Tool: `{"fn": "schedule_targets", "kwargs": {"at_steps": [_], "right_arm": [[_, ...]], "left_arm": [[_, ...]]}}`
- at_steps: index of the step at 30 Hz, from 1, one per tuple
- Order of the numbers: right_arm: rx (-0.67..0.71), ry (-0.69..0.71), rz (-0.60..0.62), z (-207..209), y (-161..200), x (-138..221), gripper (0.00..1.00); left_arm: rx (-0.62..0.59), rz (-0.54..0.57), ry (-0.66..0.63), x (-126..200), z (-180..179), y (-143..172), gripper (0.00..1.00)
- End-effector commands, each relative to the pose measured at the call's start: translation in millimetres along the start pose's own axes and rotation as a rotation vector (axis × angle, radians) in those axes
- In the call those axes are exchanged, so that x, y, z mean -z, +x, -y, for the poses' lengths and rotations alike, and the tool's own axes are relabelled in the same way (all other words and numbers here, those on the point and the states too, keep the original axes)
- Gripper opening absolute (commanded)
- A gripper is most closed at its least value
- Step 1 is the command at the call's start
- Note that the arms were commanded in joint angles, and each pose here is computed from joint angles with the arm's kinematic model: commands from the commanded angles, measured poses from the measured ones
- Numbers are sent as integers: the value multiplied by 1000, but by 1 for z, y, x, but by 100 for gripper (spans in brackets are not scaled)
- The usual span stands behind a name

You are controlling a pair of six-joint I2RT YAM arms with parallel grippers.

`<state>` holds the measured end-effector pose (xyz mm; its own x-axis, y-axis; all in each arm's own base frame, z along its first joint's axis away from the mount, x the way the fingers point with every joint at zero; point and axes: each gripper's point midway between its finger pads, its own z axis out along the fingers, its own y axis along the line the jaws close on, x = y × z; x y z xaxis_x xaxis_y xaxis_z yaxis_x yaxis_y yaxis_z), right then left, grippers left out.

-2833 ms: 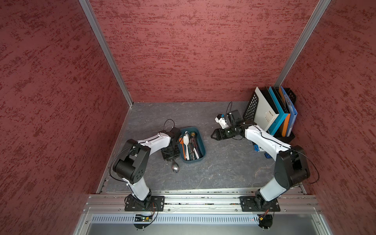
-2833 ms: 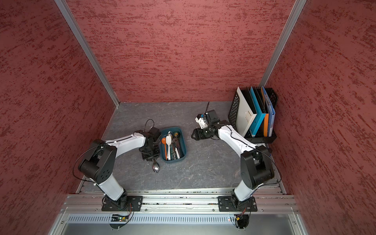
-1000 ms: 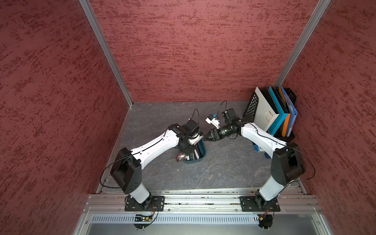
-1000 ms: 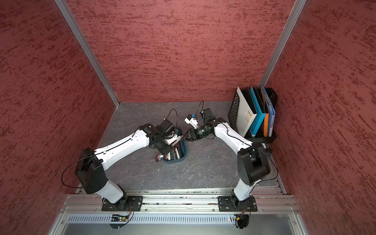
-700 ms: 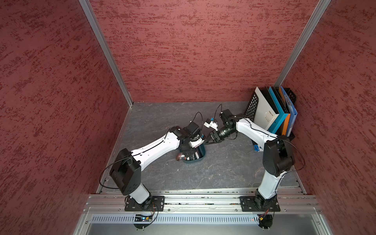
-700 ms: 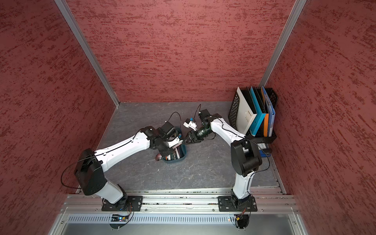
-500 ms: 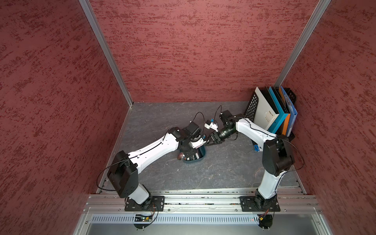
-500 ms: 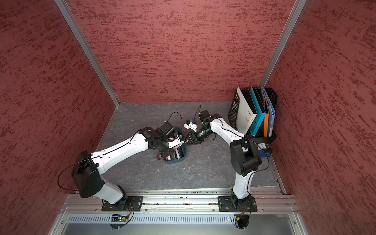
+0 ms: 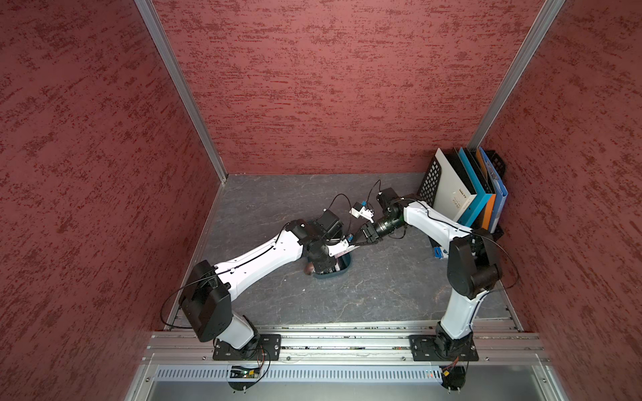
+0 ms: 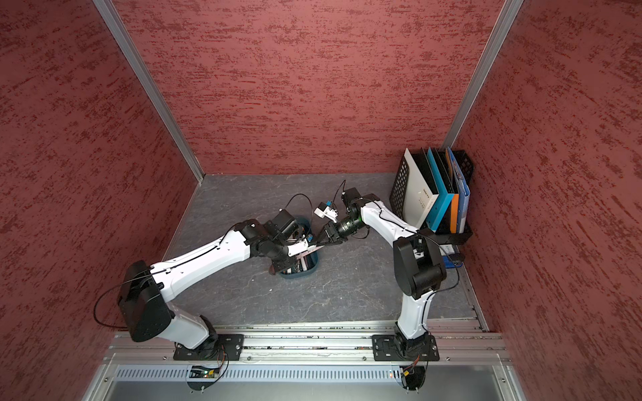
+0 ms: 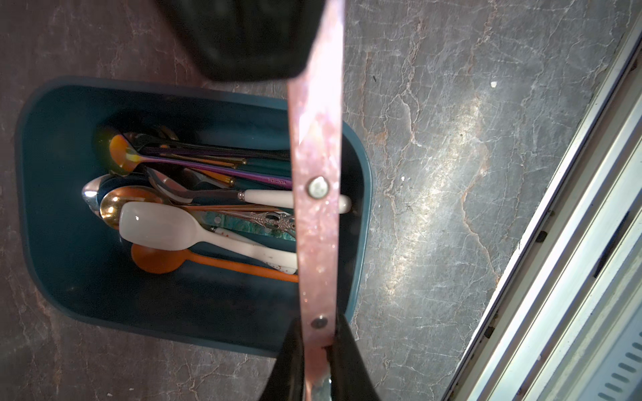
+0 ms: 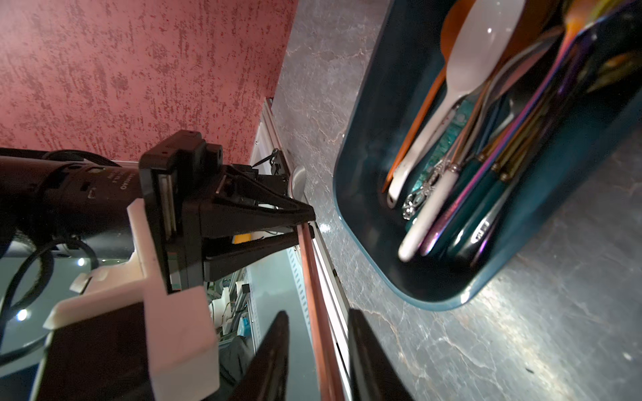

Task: Put the spoon into the storage box
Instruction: Adjust the spoon.

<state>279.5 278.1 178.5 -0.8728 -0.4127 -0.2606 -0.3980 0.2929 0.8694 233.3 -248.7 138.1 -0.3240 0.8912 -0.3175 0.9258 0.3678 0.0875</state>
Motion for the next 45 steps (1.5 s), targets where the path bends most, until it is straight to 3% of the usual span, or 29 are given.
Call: {"fn": "schedule_targets", "kwargs": {"at_steps": [1, 6, 8, 11, 22, 29, 35, 38, 42, 45], "right_arm": [[-17, -83, -7, -8, 5, -2, 29], [-26, -56, -23, -1, 14, -4, 28], [-21, -39, -21, 1, 13, -4, 39], [-5, 6, -13, 5, 13, -2, 41], [13, 52, 63, 17, -1, -5, 18], [21, 49, 179, 20, -18, -5, 11], [-8, 48, 178, 26, -12, -10, 2], [-30, 51, 193, 33, -10, -12, 0], [-46, 57, 261, 39, -18, -12, 0], [-31, 72, 325, 38, -29, -7, 0]], "left_arm": [[-34, 25, -13, 1, -2, -6, 0], [-42, 33, -19, 0, -6, -9, 0], [-42, 28, -12, -3, -5, -9, 0], [-38, 21, -3, -6, -4, -7, 0], [-29, 37, 36, -10, 1, -14, 0], [4, 28, 48, -16, 0, -18, 0], [42, 43, 46, -18, -6, -23, 1], [97, 62, 38, -15, -16, -27, 16], [200, 105, 18, -2, -33, -35, 51], [294, 154, -22, 15, -50, -43, 61]]}}
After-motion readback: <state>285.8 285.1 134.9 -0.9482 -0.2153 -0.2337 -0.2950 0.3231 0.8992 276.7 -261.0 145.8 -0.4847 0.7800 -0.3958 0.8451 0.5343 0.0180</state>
